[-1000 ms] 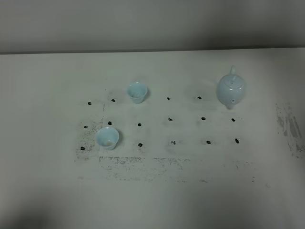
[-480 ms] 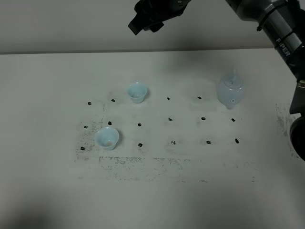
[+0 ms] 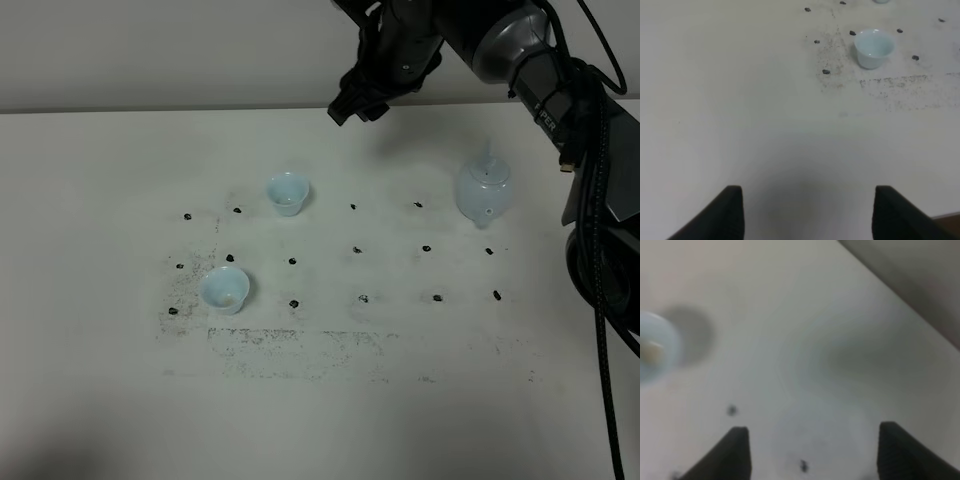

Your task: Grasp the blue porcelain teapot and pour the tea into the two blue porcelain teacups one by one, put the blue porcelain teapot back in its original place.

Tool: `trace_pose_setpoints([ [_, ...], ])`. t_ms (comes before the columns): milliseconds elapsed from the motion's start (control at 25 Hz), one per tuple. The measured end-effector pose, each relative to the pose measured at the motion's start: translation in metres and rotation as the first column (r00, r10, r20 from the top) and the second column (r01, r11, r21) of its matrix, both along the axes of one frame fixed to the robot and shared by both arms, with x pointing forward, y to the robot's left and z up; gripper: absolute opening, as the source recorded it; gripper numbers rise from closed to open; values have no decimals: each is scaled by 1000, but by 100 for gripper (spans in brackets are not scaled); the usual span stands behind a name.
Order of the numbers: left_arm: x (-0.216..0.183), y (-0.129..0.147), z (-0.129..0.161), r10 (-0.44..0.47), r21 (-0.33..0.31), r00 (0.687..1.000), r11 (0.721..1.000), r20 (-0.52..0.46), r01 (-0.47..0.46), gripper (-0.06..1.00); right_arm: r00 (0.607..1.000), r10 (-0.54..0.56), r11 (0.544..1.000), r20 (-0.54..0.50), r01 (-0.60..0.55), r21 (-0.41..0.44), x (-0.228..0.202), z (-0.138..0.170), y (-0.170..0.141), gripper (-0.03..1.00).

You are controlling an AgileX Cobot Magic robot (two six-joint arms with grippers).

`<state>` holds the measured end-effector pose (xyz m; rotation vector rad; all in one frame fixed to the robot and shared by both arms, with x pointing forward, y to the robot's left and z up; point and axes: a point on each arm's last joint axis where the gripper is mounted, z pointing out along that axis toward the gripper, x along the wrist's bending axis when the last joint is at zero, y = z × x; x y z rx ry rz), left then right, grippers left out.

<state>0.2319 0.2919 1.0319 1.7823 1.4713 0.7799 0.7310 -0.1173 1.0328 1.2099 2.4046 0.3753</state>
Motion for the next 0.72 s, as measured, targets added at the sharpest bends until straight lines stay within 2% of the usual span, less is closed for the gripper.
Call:
trace_pose_setpoints([
  [360, 0, 0, 0, 0, 0, 1000, 1000, 0, 0, 57, 995, -97, 986, 17, 98, -138, 26, -35, -43, 57],
  [720, 0, 0, 0, 0, 0, 1000, 1000, 0, 0, 57, 988, -154, 961, 26, 156, -228, 35, -55, -64, 57],
])
